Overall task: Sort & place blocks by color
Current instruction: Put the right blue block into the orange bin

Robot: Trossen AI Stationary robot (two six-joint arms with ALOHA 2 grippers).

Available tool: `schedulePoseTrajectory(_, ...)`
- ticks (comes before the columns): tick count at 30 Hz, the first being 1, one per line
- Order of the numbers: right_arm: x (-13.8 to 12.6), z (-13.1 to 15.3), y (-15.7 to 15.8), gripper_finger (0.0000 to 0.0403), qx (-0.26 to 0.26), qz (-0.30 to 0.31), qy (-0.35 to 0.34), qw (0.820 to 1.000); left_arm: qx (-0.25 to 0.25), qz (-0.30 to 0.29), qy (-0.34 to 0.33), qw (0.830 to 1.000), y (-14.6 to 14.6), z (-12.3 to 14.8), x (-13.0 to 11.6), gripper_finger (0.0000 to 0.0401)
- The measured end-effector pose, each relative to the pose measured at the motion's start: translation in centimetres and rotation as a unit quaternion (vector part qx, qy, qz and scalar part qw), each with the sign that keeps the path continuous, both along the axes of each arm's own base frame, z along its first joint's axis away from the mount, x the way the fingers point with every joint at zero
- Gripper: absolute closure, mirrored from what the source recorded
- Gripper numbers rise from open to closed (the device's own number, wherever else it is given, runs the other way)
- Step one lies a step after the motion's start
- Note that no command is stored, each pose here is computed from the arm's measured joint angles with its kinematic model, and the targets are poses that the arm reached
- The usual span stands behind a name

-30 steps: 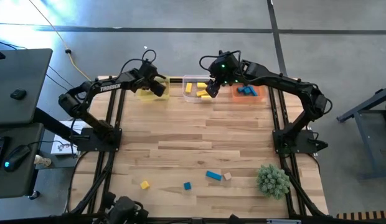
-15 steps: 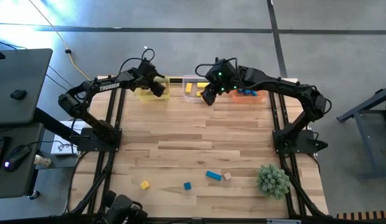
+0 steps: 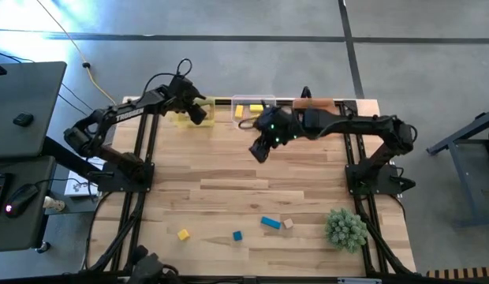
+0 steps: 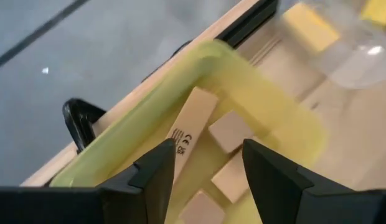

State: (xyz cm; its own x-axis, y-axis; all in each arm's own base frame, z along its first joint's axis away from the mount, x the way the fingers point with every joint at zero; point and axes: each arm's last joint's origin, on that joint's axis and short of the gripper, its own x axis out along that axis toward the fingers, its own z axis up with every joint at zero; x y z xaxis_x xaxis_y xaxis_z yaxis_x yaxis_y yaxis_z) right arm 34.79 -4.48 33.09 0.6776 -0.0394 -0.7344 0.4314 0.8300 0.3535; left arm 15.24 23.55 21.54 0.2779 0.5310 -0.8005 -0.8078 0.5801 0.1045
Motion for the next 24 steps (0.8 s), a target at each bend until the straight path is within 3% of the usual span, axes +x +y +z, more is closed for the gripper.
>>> schedulePoseTrajectory(11, -0.2, -1.3, 6.5, 0.0195, 0.024, 0.017, 0.068, 0.997, -0.013, -0.073, -0.042, 0.996, -4.4, 3.2, 0.8, 0.0224)
schedulePoseTrajectory(19, 0.6, -4.5, 10.0, 0.0151, 0.04, 0.027, 0.145, 0.988, -0.035, -0.119, -0.032, 0.992, -7.1, 3.6, 1.9, 0.0226)
schedulePoseTrajectory(24, 1.3, -6.7, 12.3, 0.0146, 0.039, 0.054, 0.179, 0.982, -0.051, -0.133, -0.028, 0.989, -8.1, 3.4, 2.5, 0.0226)
